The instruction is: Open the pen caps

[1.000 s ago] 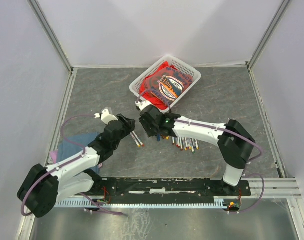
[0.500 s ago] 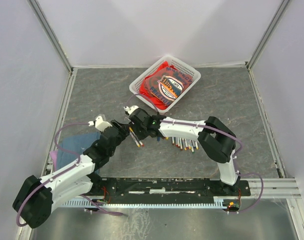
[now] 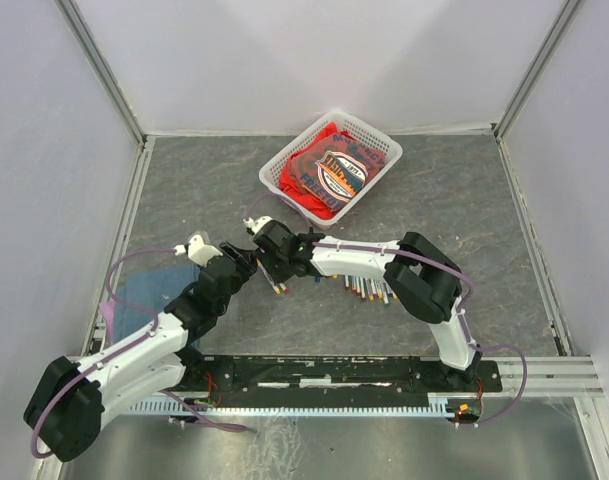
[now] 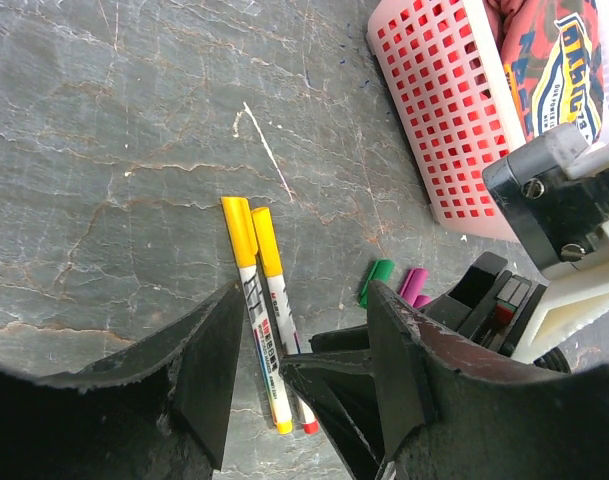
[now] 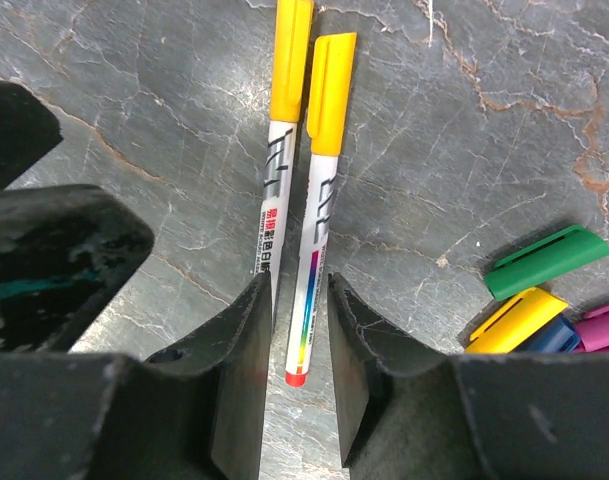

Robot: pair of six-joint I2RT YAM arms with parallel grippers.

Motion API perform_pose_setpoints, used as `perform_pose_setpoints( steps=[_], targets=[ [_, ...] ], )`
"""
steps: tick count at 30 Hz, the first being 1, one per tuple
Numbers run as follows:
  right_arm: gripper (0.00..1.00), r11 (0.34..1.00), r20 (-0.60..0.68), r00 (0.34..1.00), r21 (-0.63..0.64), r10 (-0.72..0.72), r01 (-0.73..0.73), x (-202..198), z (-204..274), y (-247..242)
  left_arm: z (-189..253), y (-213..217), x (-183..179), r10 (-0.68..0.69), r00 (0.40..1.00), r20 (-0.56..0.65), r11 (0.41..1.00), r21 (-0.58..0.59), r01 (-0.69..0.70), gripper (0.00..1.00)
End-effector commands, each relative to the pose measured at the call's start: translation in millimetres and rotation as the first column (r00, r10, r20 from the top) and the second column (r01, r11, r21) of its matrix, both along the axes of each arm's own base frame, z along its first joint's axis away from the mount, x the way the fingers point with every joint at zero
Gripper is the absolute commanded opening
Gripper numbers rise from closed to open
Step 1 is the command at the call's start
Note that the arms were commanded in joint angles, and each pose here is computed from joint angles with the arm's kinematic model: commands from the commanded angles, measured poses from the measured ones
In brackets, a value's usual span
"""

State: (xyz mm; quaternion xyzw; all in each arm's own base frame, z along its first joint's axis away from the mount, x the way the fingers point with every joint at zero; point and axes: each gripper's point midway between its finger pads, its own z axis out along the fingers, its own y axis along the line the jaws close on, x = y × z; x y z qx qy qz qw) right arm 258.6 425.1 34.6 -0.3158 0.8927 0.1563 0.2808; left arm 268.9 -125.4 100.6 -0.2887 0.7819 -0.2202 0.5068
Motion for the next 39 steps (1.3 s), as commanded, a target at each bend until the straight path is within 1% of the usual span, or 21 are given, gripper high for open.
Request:
perform_pose_setpoints(
  steps=[1, 16, 28, 31, 39],
  targets=[
    [0.35, 0.999, 0.043, 0.999, 0.034, -0.011, 0.009, 10.0, 14.2, 12.8, 7.6, 5.6, 3.4, 0.060, 0.998, 0.030, 0.997, -0.046, -0.058, 0.59],
    [0.34, 1.000, 0.049, 0.999, 0.001, -0.020, 0.020, 12.0, 5.5, 7.7, 5.9, 5.6, 3.2, 0.061, 0.998, 0.027, 0.997, -0.047, -0.060, 0.59],
    [0.33, 0.999, 0.027, 0.999, -0.047, -0.019, 0.021, 8.7, -12.8, 0.8, 4.7, 5.2, 3.1, 0.062, 0.998, 0.024, 0.997, -0.051, -0.061, 0.59],
    [0.29, 0.997, 0.022, 1.000, -0.069, -0.022, 0.023, 7.8, -18.0, -3.1, 4.8, 5.4, 3.4, 0.063, 0.998, 0.024, 0.997, -0.050, -0.062, 0.59],
    [0.09, 0.994, -0.010, 0.999, -0.103, -0.034, 0.032, -1.5, -30.5, -16.1, 2.7, 3.5, 4.8, 0.063, 0.998, 0.016, 0.997, -0.052, -0.062, 0.62]
  ],
)
